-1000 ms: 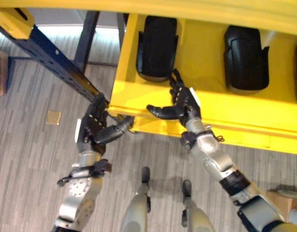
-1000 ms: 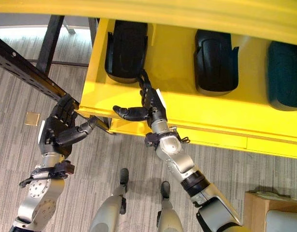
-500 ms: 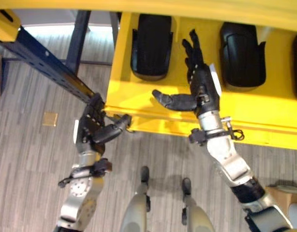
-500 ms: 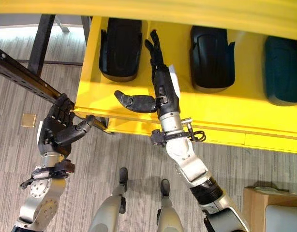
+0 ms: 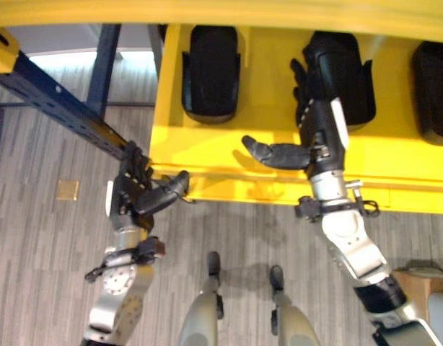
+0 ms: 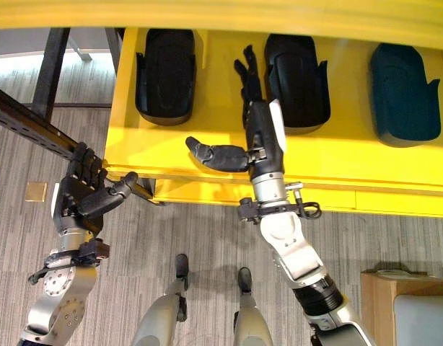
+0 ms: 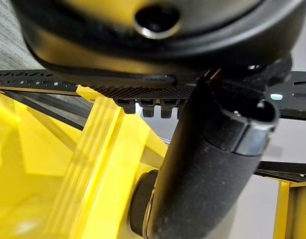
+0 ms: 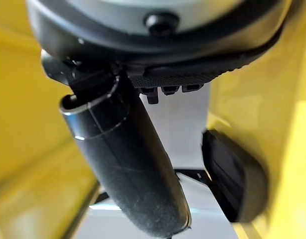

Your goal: Move parts from the plastic box to the shelf.

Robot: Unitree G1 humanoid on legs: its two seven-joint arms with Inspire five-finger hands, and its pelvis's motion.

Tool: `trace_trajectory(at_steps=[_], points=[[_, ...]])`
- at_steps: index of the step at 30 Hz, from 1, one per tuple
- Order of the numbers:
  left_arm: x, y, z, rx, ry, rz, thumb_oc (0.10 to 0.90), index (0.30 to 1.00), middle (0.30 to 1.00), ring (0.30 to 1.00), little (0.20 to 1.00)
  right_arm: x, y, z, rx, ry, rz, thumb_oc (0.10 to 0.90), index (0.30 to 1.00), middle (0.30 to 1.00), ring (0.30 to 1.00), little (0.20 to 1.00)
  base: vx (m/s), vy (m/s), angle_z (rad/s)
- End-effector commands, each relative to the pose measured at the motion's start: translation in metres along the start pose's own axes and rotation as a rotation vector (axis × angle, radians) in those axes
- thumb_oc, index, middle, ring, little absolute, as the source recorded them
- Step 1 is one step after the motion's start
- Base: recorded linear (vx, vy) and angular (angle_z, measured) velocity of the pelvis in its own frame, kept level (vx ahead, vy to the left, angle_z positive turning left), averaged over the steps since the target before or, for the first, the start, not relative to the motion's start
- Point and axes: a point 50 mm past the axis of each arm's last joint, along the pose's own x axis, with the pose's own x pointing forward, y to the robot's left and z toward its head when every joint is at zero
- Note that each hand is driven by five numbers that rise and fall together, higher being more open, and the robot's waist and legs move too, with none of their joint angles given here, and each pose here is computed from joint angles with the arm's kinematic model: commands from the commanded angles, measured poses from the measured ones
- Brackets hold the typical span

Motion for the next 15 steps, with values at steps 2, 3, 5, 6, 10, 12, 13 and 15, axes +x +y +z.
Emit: trace_trajectory(at_steps=[2,3,5,6,10,12,13,15], points=[[0.004,-0.001,0.040,0.033,-0.220,-0.082,0.900,1.000,1.000,1.000,1.000,0.006,-0.008,0.053,0.076,-0.312,-0.044,0.900,1.000,1.000,1.000,1.000,-0.01,-0.041,-0.08],[0.004,-0.001,0.040,0.033,-0.220,-0.083,0.900,1.000,1.000,1.000,1.000,0.006,-0.008,0.053,0.076,-0.312,-0.044,0.900,1.000,1.000,1.000,1.000,0.00,-0.037,-0.14],[0.004,-0.002,0.039,0.039,-0.212,-0.102,0.900,1.000,1.000,1.000,1.000,0.002,-0.018,0.053,0.048,-0.315,-0.060,0.900,1.000,1.000,1.000,1.000,0.01,-0.064,-0.09],[0.004,-0.002,0.038,0.037,-0.208,-0.104,0.900,1.000,1.000,1.000,1.000,0.001,-0.021,0.054,0.044,-0.319,-0.073,0.900,1.000,1.000,1.000,1.000,0.01,-0.071,-0.03],[0.002,0.000,0.035,0.044,-0.194,-0.108,0.900,1.000,1.000,1.000,1.000,-0.002,-0.029,0.056,0.012,-0.328,-0.092,0.900,1.000,1.000,1.000,1.000,0.01,-0.050,-0.03],[0.002,0.001,0.033,0.049,-0.180,-0.111,0.900,1.000,1.000,1.000,1.000,-0.006,-0.036,0.056,-0.020,-0.324,-0.100,0.900,1.000,1.000,1.000,1.000,0.02,-0.052,-0.04],[0.001,0.001,0.032,0.048,-0.179,-0.112,0.900,1.000,1.000,1.000,1.000,-0.006,-0.036,0.056,-0.020,-0.323,-0.100,0.900,1.000,1.000,1.000,1.000,0.01,-0.053,-0.05],[0.001,0.000,0.031,0.045,-0.171,-0.123,0.900,1.000,1.000,1.000,1.000,-0.009,-0.043,0.054,-0.052,-0.305,-0.104,0.900,1.000,1.000,1.000,1.000,0.01,-0.061,-0.06]])
